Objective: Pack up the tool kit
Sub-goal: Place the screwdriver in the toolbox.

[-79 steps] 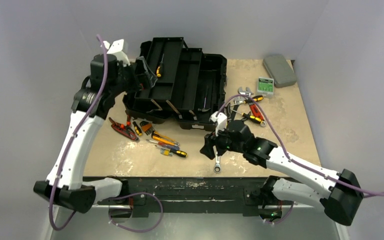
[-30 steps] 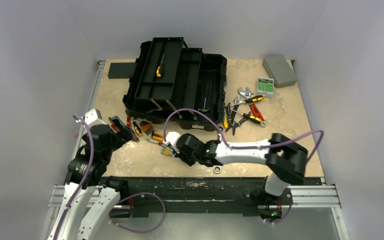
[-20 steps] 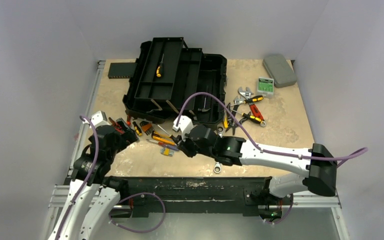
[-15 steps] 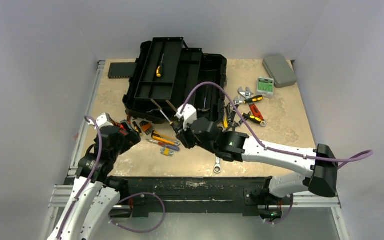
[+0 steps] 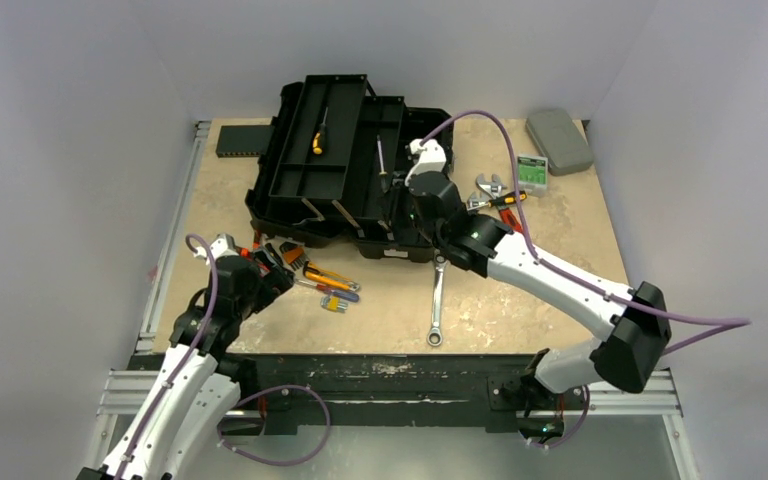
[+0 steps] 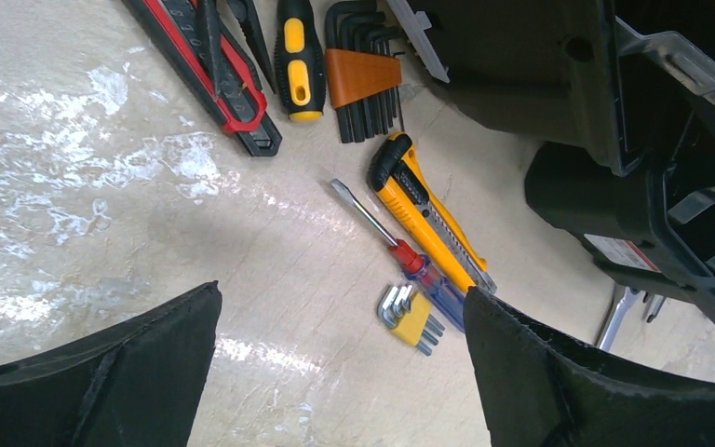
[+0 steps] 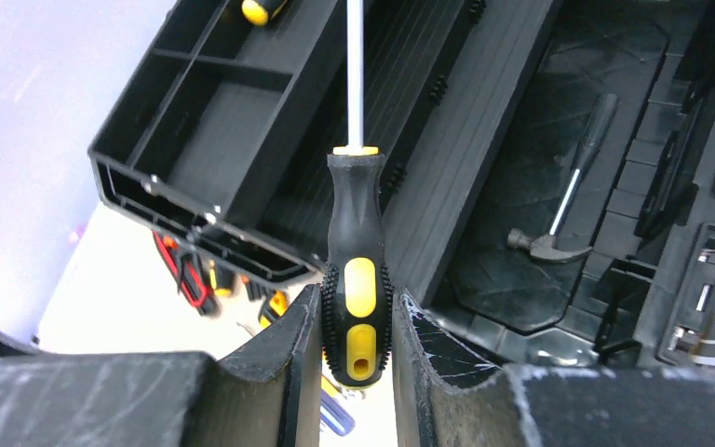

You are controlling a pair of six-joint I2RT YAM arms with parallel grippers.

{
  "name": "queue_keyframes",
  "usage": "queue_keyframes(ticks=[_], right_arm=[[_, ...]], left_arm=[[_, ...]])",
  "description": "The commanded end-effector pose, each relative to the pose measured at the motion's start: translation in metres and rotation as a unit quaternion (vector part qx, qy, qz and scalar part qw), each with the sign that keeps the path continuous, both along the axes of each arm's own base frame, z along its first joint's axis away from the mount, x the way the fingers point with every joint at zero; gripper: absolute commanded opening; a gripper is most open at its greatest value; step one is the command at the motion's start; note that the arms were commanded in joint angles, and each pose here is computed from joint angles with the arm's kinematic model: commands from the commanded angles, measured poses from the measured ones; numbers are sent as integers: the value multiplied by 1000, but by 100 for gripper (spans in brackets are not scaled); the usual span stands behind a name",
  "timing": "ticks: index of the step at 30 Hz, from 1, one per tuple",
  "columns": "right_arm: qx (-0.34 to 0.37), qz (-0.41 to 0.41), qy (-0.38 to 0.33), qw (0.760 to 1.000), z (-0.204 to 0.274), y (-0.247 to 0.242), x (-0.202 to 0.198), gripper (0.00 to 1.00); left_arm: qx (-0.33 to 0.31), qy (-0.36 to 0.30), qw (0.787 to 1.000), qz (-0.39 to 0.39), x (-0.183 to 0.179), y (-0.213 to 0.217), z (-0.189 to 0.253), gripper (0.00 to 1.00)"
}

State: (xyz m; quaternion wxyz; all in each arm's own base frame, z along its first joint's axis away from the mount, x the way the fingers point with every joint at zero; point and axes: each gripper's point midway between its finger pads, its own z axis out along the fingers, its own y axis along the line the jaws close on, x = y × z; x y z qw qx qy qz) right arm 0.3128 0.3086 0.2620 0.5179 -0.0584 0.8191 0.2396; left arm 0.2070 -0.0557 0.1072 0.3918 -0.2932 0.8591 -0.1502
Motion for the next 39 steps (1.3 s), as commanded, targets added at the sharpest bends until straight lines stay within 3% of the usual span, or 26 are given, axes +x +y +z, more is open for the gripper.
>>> queue_keyframes(ticks=[1,7,21,34,39], right_arm=[[84,-73,11,994,27,4,27,0],[118,-108,49,986,15,16,59,0],[152,-69,101,981,-19,57,117,0],[182,-45,123,974,-34,83,136,0],[180,-36,118,976,-26,83,133,6]], left_arm=[[-23,-20,999,13,11,-4,5,98],[-6,-1,998,59,5,12,2,98],[35,16,994,101,-7,34,2,96],[57,18,991,121,-15,47,6,95],[58,18,991,121,-15,47,6,94]])
